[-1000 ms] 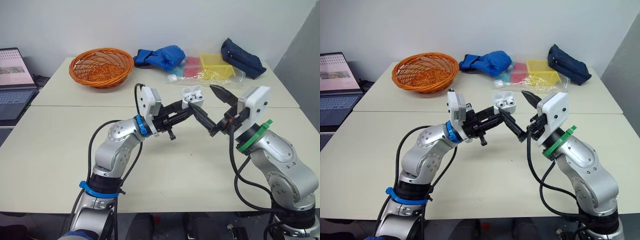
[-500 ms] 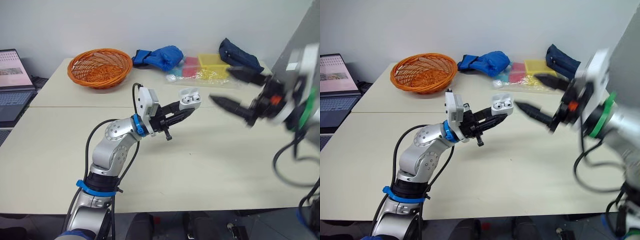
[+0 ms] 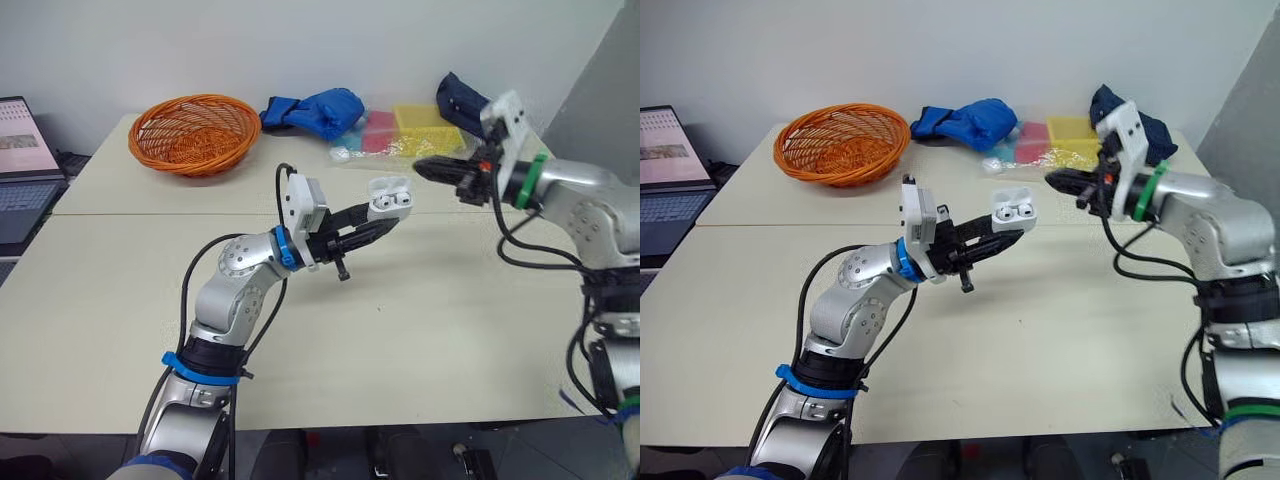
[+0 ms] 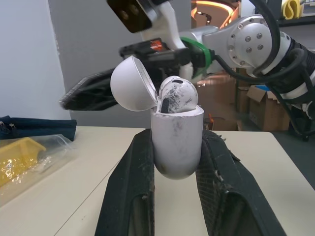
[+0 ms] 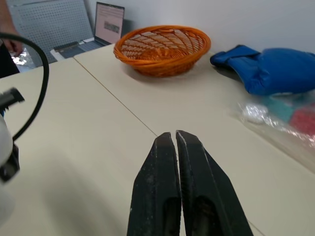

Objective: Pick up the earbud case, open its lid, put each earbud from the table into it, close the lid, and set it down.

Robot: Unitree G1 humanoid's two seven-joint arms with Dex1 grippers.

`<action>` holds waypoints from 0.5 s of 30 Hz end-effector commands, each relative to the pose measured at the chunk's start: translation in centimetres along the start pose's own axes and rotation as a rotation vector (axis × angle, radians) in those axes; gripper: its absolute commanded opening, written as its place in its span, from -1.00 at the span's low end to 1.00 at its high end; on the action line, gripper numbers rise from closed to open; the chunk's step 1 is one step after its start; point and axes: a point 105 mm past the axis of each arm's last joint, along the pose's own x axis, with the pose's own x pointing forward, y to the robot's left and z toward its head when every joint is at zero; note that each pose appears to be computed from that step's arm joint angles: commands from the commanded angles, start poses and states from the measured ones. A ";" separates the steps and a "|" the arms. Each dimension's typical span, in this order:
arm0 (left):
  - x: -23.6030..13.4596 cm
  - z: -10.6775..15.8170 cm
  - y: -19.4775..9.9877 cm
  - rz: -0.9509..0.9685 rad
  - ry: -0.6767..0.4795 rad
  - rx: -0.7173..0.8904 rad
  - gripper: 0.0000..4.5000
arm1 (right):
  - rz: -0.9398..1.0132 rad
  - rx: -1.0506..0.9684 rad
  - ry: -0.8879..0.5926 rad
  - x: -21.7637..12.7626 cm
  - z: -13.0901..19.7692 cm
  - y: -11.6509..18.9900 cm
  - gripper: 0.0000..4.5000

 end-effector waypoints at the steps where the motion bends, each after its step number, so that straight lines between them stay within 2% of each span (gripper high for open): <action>1: 0.4 1.3 -0.6 -0.019 -0.041 0.050 -0.67 | 0.103 -0.018 -0.037 0.3 1.8 1.9 -0.99; 4: 0.4 1.4 -0.6 -0.015 -0.041 0.053 -0.67 | 0.228 -0.033 -0.025 0.2 2.2 4.5 -0.99; 15: 0.5 1.4 0.0 -0.003 -0.041 0.054 -0.67 | 0.231 -0.062 -0.006 -0.8 2.4 5.9 -0.99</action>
